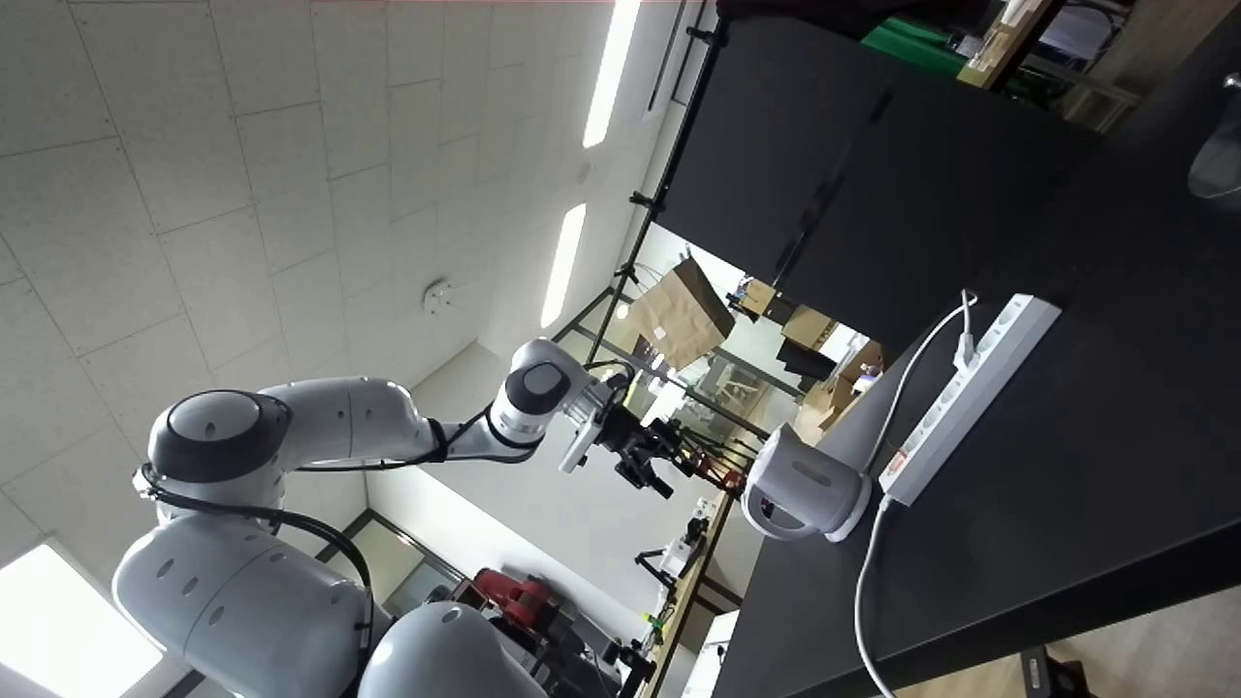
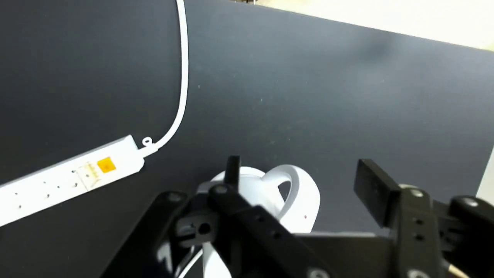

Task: Flip the switch on the adapter on

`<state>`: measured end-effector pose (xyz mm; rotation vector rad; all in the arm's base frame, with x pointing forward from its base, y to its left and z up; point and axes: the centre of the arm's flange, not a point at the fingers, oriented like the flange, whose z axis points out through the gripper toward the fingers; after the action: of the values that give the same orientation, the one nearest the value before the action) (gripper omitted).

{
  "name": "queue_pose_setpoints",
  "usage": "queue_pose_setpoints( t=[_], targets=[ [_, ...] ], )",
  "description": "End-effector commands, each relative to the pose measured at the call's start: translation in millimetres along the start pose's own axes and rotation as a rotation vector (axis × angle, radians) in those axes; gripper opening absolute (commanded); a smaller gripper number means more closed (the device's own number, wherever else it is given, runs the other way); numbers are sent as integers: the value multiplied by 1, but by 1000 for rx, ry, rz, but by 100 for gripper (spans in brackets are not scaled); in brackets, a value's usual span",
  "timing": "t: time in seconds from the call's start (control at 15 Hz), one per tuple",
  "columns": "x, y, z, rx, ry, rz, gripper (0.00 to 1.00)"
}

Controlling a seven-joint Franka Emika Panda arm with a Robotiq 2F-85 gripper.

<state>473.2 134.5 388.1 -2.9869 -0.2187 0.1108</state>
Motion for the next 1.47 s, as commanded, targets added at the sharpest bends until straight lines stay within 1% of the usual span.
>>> queue_pose_setpoints(
  t=[0.0, 0.13, 0.2, 0.4, 0.47, 0.53, 0.67, 0.87, 1.07, 1.13, 1.2, 1.4],
  targets=[
    [25, -15, 20, -72, 121, -36, 46],
    [35, -21, 28, -109, 179, -68, 34],
    [39, -24, 32, -128, 198, -80, 26],
    [45, -24, 44, -202, 219, -116, 6],
    [45, -22, 47, -227, 219, -123, 2],
    [46, -19, 49, -251, 213, -129, 0],
    [47, -8, 53, -295, 187, -138, 0],
    [47, 13, 58, -332, 114, -143, 0],
    [47, 31, 62, -367, 63, -154, 0],
    [48, 37, 63, -359, 44, -142, 0],
    [38, 30, 66, -344, 72, -149, 1],
    [40, 37, 68, -347, 54, -142, 1]
  ],
)
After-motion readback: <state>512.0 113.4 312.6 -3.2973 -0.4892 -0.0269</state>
